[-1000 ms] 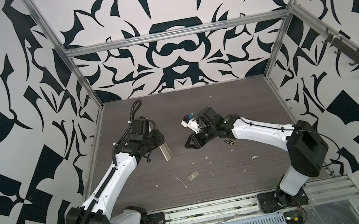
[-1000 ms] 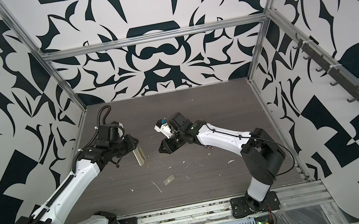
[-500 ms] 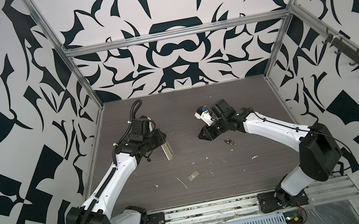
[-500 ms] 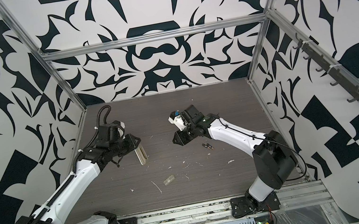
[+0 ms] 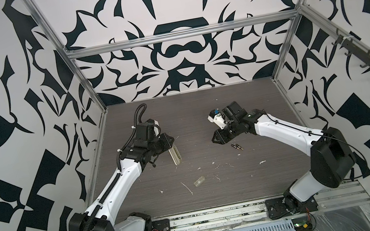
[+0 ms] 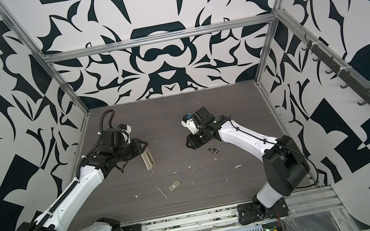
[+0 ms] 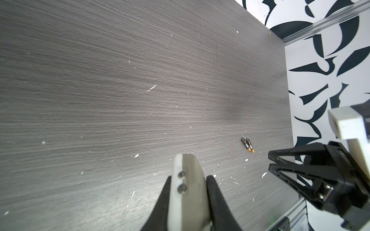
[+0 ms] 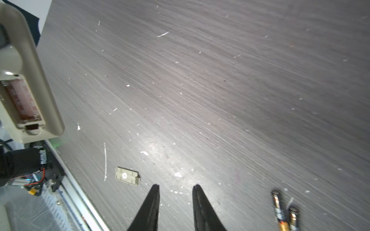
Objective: Load the batteries into the remote control
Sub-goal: 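Move the open right gripper over the two AA batteries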
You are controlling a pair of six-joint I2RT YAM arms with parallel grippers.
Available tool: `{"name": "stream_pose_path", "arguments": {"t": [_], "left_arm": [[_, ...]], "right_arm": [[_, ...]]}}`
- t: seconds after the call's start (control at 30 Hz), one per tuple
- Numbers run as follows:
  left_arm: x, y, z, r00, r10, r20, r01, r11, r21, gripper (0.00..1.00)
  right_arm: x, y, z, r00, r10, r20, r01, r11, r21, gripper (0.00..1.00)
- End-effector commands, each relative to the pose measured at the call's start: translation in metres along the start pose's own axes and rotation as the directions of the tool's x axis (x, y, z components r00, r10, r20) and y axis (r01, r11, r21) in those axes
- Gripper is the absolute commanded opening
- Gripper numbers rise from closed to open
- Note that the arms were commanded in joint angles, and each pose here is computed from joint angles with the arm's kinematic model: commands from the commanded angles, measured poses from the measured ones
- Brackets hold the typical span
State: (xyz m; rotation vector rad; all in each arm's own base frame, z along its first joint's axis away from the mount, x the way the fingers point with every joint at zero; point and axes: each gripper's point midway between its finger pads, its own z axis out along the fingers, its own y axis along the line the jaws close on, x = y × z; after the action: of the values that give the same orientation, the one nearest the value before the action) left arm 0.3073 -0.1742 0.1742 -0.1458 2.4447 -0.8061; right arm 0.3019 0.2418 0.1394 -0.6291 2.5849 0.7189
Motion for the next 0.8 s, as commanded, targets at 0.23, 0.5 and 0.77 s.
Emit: {"name": "stream_pose_path", "arguments": {"t": [0.23,0.5,0.77], "left_arm": [[0.003,-0.01,0.005,1.0,0.019,-0.003,-0.019,0.997,0.081,0.0],[0.004,-0.015,0.008,1.0,0.024,-0.016,-0.022,0.993,0.119,0.0],[0.005,-0.022,0.011,0.999,0.036,-0.027,-0.031,0.987,0.158,0.0]], "right_arm": [[0.012,-0.04,-0.022,1.0,0.014,-0.014,-0.012,0.993,0.118,0.41],[0.023,-0.064,-0.015,0.998,0.027,-0.065,-0.013,0.978,0.21,0.45],[0.036,-0.08,-0.007,0.993,0.042,-0.111,-0.01,0.961,0.275,0.55]]}}
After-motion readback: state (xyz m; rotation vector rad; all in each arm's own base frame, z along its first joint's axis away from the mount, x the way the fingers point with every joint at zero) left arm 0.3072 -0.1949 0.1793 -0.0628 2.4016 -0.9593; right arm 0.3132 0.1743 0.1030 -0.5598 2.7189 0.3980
